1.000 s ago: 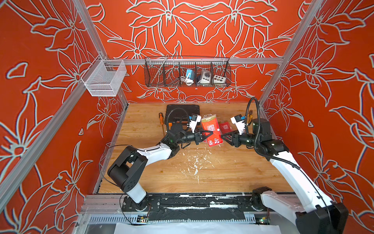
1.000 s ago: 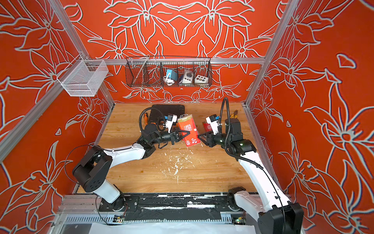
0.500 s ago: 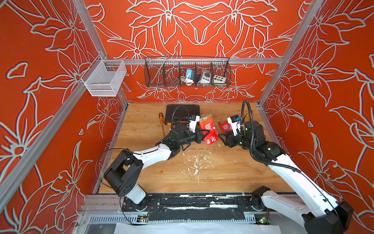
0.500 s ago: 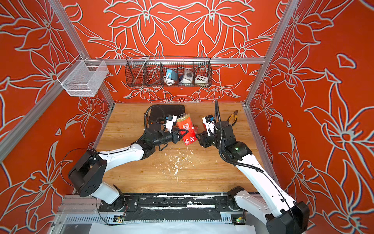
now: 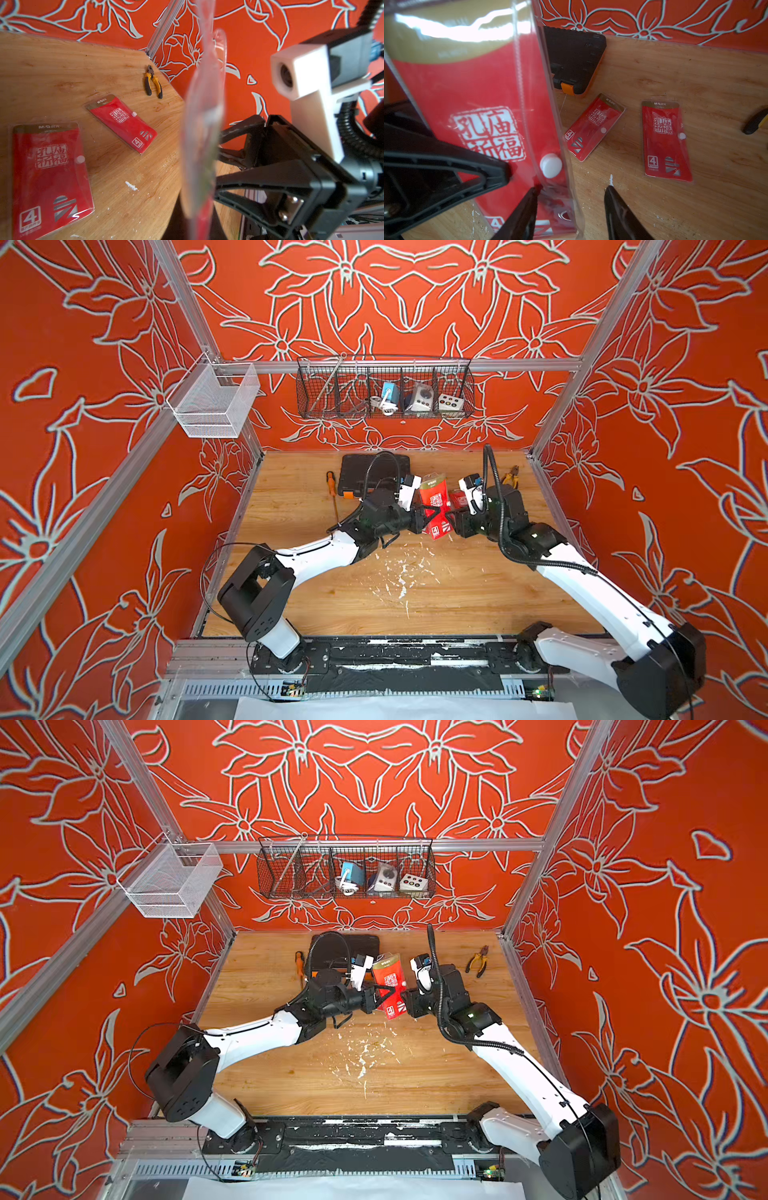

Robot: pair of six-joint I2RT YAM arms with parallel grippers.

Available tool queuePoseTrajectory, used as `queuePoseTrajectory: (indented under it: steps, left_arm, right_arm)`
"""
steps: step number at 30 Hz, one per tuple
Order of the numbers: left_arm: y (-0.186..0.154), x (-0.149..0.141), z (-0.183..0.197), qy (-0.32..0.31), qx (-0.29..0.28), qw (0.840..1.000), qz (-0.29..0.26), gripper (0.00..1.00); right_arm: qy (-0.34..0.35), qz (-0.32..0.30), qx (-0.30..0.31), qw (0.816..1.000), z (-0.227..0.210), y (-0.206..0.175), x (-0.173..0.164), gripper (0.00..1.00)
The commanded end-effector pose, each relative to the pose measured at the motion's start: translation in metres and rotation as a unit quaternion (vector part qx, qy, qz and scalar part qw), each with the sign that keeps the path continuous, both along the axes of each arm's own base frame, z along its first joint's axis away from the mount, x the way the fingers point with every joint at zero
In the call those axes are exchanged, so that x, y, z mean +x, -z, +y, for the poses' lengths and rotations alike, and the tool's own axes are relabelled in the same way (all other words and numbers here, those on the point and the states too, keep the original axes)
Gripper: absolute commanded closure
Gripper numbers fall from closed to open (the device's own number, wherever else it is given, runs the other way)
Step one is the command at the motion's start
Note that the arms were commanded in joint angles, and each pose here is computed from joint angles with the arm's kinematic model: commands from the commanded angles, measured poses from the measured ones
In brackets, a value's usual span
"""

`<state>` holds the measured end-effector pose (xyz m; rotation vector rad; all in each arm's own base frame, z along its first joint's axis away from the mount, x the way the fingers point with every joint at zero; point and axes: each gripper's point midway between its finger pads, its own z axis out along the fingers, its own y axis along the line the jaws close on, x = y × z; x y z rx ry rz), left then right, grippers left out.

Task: Open the ruler set and take out the ruler
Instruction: Open the ruler set bag.

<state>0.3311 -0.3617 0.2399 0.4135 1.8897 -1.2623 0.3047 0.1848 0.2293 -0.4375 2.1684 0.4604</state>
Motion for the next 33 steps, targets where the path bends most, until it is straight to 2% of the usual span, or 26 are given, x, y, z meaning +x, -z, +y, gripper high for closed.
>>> queuePoseTrajectory:
  steps: [1,4,6,17,27,33]
  left_arm:
    - [-0.003,-0.002,-0.008,0.012,0.003,1.0,-0.007,1.0]
    - [-0.004,-0.005,-0.011,0.019,0.001,1.0,-0.011,1.0]
    - [-0.005,-0.006,-0.013,0.022,0.0,1.0,-0.012,1.0]
    - [-0.01,-0.009,-0.011,0.026,-0.008,0.999,-0.019,1.0]
    - [-0.005,-0.008,-0.008,0.014,-0.009,1.0,-0.019,1.0]
    - [-0.004,-0.01,-0.006,0.013,-0.008,1.0,-0.018,1.0]
  right_arm:
    - [0.011,-0.031,-0.01,0.999,-0.004,-0.019,0.008,0.47]
    - [0.018,-0.026,-0.025,0.999,-0.007,-0.019,0.01,0.51]
    - [0.018,-0.019,-0.037,0.999,-0.008,-0.017,0.011,0.57]
    - [0.036,0.007,-0.079,0.996,-0.019,-0.004,0.013,1.0]
    - [0.068,0.005,-0.11,0.992,-0.036,-0.001,0.013,1.0]
    - [0.119,-0.008,-0.156,0.98,-0.061,0.002,0.017,1.0]
